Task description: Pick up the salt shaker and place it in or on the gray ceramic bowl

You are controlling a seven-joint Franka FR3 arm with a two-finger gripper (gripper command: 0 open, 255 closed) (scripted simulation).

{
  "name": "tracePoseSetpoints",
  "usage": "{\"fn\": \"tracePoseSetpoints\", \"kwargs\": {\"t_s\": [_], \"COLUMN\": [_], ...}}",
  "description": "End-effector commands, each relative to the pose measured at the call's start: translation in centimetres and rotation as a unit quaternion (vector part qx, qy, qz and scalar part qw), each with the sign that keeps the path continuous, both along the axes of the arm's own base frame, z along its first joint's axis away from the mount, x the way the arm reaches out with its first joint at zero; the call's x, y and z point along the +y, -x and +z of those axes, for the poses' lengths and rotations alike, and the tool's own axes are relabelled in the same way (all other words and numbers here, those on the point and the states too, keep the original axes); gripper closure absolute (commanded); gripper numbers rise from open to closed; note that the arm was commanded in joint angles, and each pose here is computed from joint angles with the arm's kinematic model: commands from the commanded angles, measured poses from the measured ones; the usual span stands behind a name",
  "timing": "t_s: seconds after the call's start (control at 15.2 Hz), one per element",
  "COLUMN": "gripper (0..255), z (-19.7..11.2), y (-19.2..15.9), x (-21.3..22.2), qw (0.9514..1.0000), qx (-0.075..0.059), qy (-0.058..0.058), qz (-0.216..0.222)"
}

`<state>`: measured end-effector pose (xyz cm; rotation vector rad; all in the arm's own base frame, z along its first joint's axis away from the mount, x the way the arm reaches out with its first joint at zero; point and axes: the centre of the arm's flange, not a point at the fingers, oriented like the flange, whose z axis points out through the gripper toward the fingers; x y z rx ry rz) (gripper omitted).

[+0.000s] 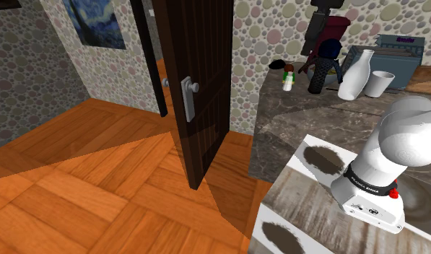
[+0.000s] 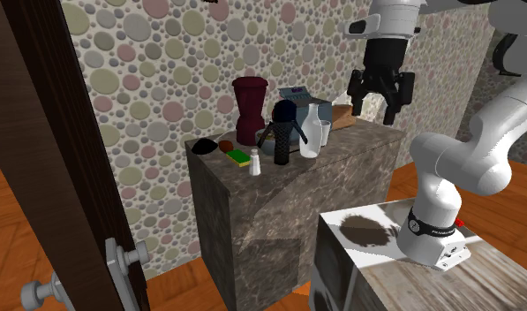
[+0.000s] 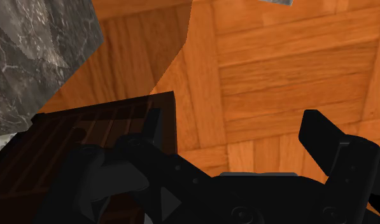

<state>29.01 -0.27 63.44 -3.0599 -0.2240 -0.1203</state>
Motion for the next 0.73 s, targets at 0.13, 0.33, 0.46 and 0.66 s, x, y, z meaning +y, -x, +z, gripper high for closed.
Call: {"fn": "tracePoseSetpoints", "kwargs": {"t_s": [0.13, 0.33, 0.46, 0.66], "gripper": [0, 0, 0, 0], "z": [-1.4, -3.5, -4.8, -6.9], "y": [-0.8, -2.0, -2.7, -3.8], "x": [-2.0, -5.0, -7.0, -10.0], "qw": [1.0, 0.9999, 0.9997, 0.9994], "qx": [-0.003, -0.008, -0.011, -0.016], "qy": [0.002, 0.005, 0.007, 0.011], "qz": [-0.006, -0.014, -0.02, -0.028]}}
